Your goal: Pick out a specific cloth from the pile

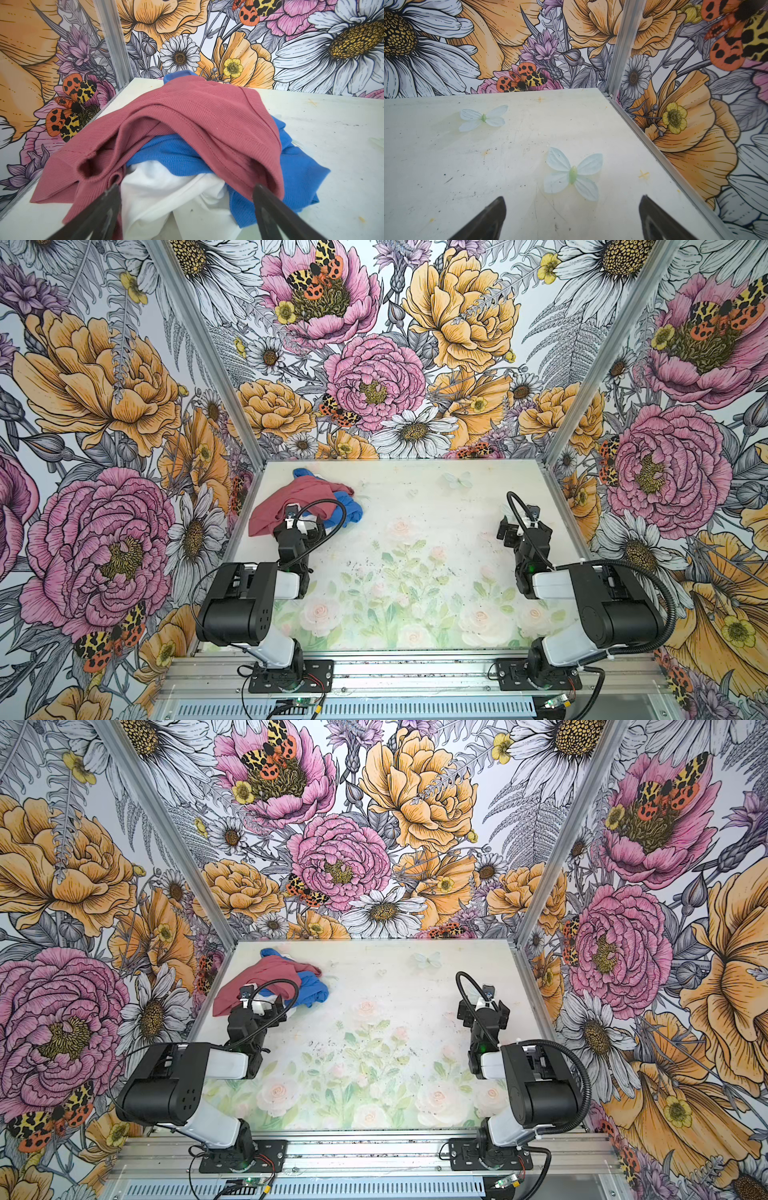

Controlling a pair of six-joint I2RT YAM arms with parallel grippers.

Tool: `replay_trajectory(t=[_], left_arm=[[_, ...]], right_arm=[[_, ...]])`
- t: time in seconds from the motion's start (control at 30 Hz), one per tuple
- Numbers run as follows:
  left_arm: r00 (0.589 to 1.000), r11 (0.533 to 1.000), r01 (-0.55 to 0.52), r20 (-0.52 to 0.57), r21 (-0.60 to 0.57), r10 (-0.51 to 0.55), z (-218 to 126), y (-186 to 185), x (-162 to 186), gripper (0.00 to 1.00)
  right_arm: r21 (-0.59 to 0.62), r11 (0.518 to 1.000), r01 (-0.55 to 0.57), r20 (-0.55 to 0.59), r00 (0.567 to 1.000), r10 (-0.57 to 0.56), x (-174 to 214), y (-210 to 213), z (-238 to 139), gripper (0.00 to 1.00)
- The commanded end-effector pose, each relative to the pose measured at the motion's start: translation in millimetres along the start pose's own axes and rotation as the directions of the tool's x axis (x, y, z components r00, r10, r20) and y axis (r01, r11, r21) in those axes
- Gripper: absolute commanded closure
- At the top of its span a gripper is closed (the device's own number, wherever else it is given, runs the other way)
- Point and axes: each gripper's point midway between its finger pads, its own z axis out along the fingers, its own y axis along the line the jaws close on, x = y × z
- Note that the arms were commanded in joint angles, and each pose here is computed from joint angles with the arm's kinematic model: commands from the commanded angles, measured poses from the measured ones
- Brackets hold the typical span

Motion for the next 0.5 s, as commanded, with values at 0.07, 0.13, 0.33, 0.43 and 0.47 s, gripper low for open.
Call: replay_trajectory(t=[0.07,0.13,0.33,0.43,0.47], left_arm=[[1.000,1.000,-0.004,0.030,0.014,0.004,1.1,-1.7,-11.6,0.01],[1.000,1.000,-0.004,0.031,0.014,0.003,0.9,-1.4,-12.1,0.01],[0.998,1.000,0.007,0.065,0.013,-0.008,-5.6,-0.2,-17.0,0.01],[0.990,0.999,0.004,0.141,-0.041,0.002,-28.1,4.8,-35.4,0.01],[0.987,0.997,0.001,0.157,-0.081,0.012,-37.0,6.3,-42.8,0.01]], right_arm=[[0.001,1.000,-0.016,0.021,1.000,0.016,-8.2,2.2,1.7,0.01],[0.001,1.000,-0.015,0.021,1.000,0.015,-8.0,2.4,1.4,0.01],[-0.033,0.999,0.022,0.084,0.996,-0.019,-25.8,11.3,-15.6,0.00],[-0.059,0.994,0.095,0.088,0.992,-0.089,-51.6,27.4,-33.2,0.00],[-0.080,0.993,0.087,0.078,0.994,-0.081,-63.1,33.4,-37.8,0.01]])
